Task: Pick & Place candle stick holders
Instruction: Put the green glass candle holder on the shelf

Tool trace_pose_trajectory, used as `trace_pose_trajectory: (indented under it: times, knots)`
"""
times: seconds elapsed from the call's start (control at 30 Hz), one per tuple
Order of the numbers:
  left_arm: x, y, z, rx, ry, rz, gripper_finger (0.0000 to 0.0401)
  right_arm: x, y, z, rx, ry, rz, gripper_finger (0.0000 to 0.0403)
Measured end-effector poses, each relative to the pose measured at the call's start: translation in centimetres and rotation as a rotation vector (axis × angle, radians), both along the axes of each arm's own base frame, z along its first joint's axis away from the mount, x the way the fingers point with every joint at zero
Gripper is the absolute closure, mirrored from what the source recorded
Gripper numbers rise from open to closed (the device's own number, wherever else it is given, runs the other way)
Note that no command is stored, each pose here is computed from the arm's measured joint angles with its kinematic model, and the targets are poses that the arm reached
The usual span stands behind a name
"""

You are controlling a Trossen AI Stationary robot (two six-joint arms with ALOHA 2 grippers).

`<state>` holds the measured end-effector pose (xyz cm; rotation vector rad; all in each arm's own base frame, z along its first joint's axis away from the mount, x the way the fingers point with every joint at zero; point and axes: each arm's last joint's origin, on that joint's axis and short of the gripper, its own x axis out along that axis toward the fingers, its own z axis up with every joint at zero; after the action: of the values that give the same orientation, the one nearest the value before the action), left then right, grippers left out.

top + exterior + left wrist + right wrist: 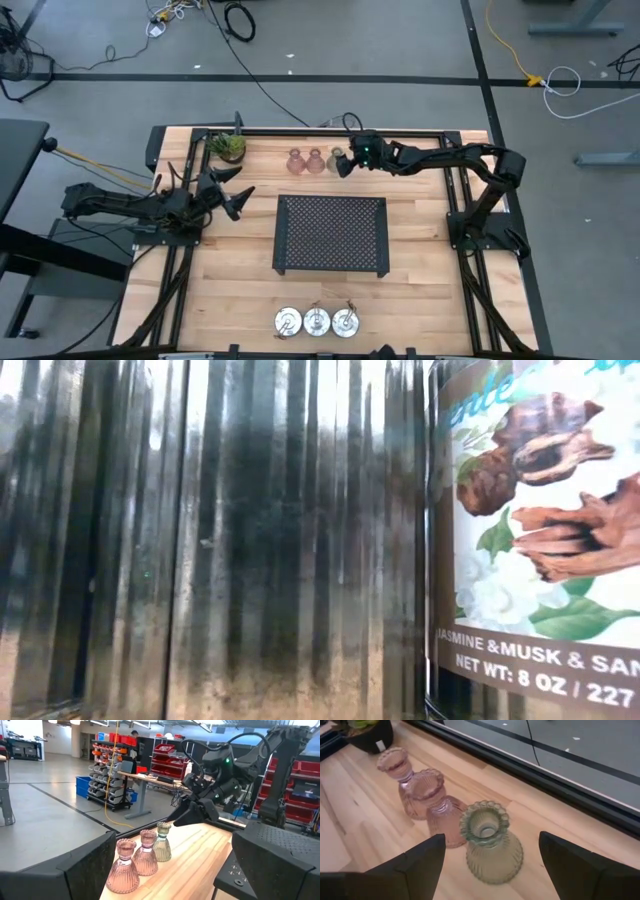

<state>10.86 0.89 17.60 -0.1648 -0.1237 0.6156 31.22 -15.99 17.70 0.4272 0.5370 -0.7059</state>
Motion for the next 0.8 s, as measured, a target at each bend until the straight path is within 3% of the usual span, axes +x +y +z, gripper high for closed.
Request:
trace_pose_trajectory:
  times: [0.4,0.63,0.8]
  knots:
    - [0.0,0.0,-0.2,0.001,0.017,0.011,0.0002,0.8,-0.6,-2.1,0.024,-0.020,0.023,0.0085]
    - [0.0,0.0,-0.2,0.000,0.017,0.011,0.0002,0.7,-1.0,-1.9,-0.045,-0.002,-0.036,0.0085]
    - [0.0,0.0,-0.2,0.000,0.017,0.011,0.0002,0.7,-1.2,-1.9,-0.037,-0.008,-0.022,0.0108]
